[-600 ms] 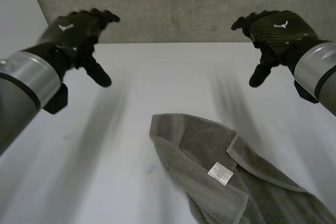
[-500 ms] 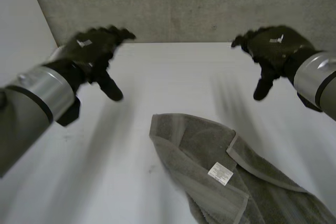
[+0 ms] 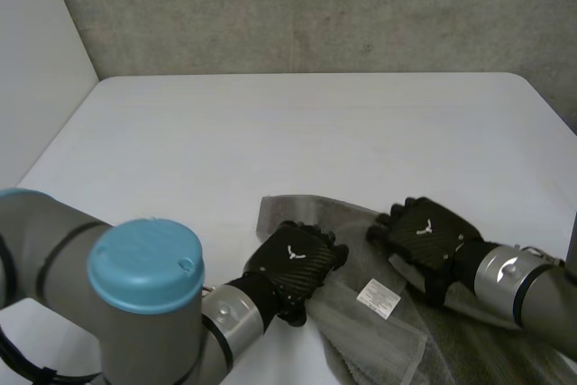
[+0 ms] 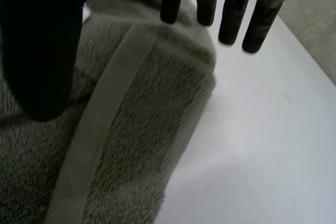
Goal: Fold the towel.
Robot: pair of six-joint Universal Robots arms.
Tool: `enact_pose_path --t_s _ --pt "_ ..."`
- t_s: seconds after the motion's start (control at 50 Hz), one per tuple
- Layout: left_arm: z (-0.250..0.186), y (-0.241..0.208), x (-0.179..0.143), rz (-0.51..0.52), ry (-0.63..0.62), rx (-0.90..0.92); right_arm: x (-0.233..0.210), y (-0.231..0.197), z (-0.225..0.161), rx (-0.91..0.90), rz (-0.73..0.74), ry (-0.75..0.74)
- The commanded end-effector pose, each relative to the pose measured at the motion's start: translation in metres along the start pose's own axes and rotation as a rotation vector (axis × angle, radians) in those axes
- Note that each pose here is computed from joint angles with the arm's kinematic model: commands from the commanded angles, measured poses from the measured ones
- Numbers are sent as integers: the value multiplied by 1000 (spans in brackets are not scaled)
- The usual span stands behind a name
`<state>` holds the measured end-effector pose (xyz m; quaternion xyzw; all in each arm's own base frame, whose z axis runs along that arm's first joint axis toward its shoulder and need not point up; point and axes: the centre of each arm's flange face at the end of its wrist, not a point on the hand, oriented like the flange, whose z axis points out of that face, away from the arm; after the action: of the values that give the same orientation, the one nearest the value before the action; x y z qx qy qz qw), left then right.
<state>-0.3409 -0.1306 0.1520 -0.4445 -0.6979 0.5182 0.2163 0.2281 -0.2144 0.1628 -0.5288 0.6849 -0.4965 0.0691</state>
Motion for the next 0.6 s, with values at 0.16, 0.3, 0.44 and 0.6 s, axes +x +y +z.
enact_pose_path --t_s 0.16,0.3,0.44,0.6 --pt "17 12 -1 13 -22 43 8 22 26 31 -7 35" --pt "13 -11 -36 4 -229 103 38 -1 35 144 -19 156" --pt "4 -19 -107 -44 -507 108 83 -48 54 325 184 221" --pt "-8 -3 -178 -99 -693 63 138 -58 96 322 228 418"
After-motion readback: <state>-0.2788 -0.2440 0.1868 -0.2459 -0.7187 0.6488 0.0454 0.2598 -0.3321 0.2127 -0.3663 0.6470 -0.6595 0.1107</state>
